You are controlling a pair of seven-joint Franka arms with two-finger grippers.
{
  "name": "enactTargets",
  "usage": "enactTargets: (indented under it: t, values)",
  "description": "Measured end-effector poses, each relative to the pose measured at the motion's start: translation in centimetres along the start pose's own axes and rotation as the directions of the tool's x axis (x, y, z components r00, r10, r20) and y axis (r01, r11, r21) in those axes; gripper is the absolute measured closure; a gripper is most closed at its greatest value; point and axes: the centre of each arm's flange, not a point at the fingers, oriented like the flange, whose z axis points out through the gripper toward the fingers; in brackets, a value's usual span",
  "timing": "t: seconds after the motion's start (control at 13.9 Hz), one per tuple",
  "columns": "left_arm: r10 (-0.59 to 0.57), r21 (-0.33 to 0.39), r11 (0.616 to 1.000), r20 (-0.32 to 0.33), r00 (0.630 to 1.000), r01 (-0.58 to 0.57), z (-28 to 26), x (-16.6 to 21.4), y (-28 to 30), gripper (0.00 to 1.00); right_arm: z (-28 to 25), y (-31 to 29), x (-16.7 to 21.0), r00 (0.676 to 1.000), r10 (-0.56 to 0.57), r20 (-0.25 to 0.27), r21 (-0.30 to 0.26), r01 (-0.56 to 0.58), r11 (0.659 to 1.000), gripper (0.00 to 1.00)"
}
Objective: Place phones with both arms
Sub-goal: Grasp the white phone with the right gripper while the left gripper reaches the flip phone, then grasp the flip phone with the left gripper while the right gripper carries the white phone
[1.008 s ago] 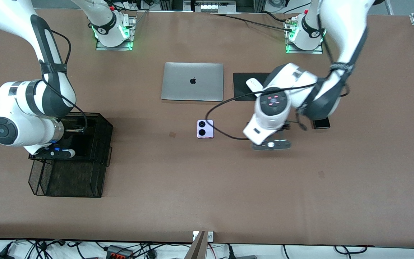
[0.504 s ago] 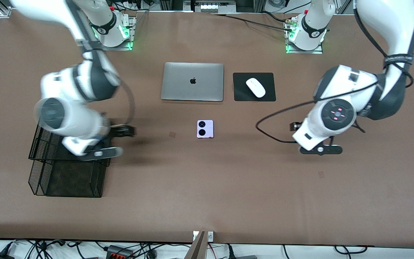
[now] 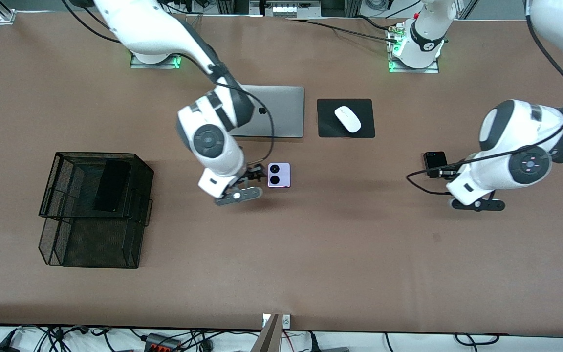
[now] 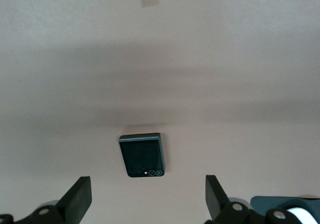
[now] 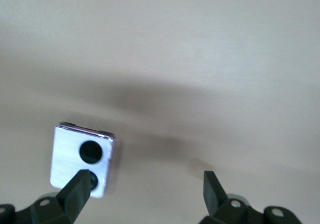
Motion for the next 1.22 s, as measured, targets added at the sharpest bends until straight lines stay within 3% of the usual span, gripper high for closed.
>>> enactTargets:
  t: [0.5, 0.94, 1.22]
  values:
    - [-0.022, -0.02, 1.0, 0.014, 1.0, 0.022, 4.4, -0.8, -1.3, 0.0, 6.3, -6.9, -3.3, 0.995, 0.103, -0.011, -0.016, -0.103, 0.995, 0.0]
    - [-0.082, -0.094, 0.99, 0.194, 0.978, 0.102, 14.7, -0.9, -3.8, 0.0, 8.0, -8.6, -2.8, 0.989, 0.146, -0.022, -0.005, -0.146, 0.989, 0.0]
    - [-0.07, -0.117, 0.989, 0.192, 0.979, 0.094, 19.6, -1.7, -3.3, 0.0, 9.2, -8.9, -2.7, 0.987, 0.156, -0.033, 0.002, -0.156, 0.988, 0.0]
